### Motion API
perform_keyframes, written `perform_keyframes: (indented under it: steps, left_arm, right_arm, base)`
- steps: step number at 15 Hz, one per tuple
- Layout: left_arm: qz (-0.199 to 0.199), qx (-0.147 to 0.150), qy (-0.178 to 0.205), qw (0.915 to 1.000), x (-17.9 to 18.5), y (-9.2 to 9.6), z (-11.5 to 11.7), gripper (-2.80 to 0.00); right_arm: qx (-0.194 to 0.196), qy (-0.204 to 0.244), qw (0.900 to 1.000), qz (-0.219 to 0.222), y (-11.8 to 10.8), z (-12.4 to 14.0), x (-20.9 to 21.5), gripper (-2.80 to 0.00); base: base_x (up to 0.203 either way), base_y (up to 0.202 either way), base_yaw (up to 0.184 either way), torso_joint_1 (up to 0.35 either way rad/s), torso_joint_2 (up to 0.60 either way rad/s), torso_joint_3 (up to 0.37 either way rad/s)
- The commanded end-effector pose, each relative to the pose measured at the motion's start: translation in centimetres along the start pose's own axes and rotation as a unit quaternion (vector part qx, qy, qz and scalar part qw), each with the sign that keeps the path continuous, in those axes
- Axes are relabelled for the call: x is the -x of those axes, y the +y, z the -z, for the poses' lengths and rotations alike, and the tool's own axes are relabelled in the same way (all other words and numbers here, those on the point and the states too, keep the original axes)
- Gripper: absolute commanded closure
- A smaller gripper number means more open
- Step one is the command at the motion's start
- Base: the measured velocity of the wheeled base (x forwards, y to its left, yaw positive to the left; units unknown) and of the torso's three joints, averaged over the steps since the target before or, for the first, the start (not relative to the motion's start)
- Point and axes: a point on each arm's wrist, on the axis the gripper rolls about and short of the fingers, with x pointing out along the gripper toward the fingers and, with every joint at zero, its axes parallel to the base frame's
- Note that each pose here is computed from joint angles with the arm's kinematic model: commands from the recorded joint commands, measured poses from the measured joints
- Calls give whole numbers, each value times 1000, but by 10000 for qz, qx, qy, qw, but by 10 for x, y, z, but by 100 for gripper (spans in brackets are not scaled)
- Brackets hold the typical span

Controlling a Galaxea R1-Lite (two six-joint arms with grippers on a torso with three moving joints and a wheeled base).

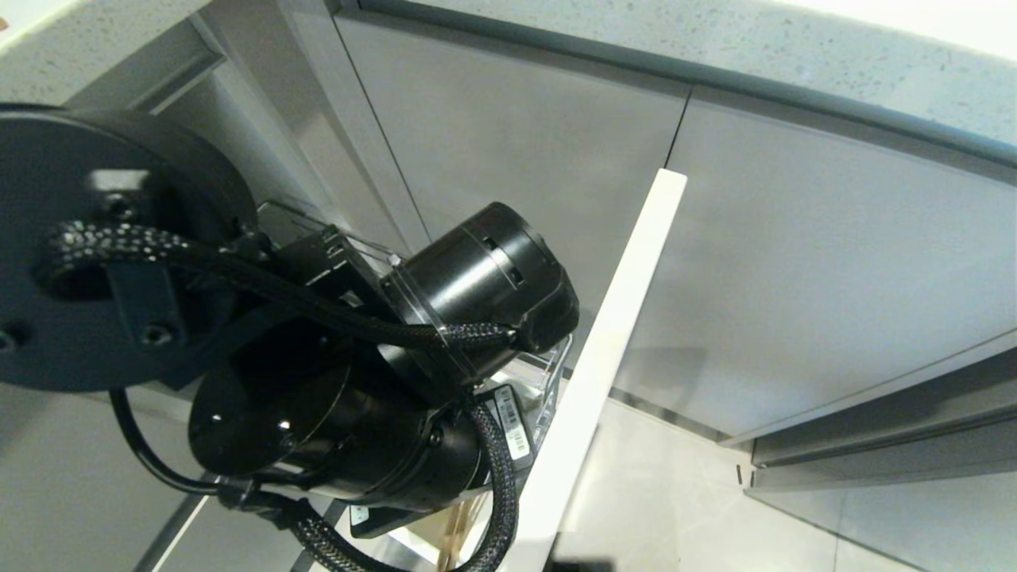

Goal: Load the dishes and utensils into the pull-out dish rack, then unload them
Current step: Take the spoon out of the cupboard

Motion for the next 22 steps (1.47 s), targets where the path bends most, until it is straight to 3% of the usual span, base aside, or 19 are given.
perform_keyframes:
  steps: [1, 8, 18, 22]
  left_arm:
    - [-43, 22, -1, 10000, 1, 1, 0, 0]
    - [-37, 31, -36, 10000, 3, 3, -1, 0]
    - [781, 290, -440, 9956, 60, 22, -14, 0]
    - [940, 354, -573, 9933, 72, 28, -16, 0]
  right_arm:
    - [-1, 12, 10000, 0, 0, 0, 0, 0]
    - [-1, 12, 10000, 0, 0, 0, 0, 0]
    - [-1, 12, 10000, 0, 0, 0, 0, 0]
    - [-1, 12, 10000, 0, 0, 0, 0, 0]
  base:
    - [0, 0, 0, 0, 0, 0]
    - [0, 0, 0, 0, 0, 0]
    - [0, 0, 0, 0, 0, 0]
    - [0, 0, 0, 0, 0, 0]
